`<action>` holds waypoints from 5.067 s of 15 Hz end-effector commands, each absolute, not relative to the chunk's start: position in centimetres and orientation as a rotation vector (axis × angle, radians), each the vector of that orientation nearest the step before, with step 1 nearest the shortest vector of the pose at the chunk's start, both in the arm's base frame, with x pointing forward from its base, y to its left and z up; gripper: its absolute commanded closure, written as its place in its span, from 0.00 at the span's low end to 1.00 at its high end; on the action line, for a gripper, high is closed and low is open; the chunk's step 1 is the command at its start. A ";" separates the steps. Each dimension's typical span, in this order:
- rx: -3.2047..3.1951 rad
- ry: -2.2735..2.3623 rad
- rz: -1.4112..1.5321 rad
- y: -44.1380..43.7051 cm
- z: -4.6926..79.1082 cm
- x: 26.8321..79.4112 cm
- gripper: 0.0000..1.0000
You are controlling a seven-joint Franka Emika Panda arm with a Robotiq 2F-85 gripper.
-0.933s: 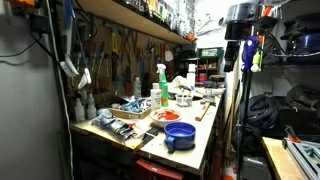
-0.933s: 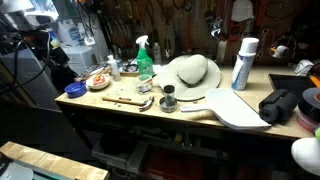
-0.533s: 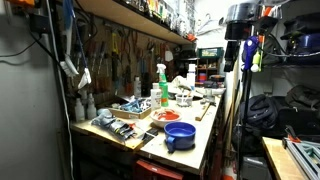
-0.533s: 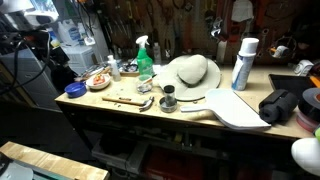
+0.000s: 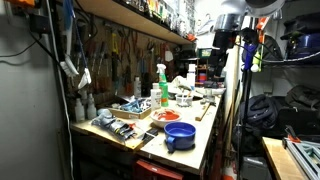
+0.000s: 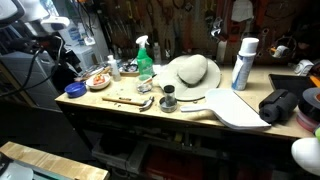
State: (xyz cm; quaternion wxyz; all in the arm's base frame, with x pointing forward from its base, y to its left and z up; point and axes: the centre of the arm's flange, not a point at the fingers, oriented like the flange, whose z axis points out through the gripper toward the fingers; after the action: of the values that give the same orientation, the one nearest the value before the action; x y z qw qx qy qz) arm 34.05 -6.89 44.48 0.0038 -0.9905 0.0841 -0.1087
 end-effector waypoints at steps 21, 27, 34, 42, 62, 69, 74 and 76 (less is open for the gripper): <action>-3.065 0.899 -0.238 -15.2 41.6 39.9 0.00; -2.930 1.168 -0.231 -20.6 41.6 38.4 0.00; -2.707 1.569 -0.305 -23.3 41.0 44.7 0.00; -2.506 2.031 -0.515 -28.9 38.9 52.1 0.00; -2.452 2.211 -0.503 -30.4 33.4 58.0 0.44; -2.494 2.207 -0.528 -30.9 32.8 59.1 0.59; -2.517 2.202 -0.514 -30.6 32.0 59.3 0.56; -2.521 2.203 -0.505 -30.6 31.7 59.3 0.53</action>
State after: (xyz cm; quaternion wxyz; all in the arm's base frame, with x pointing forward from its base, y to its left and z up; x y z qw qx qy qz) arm 59.13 -30.67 32.17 -0.1085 -0.7408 0.6441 -0.1567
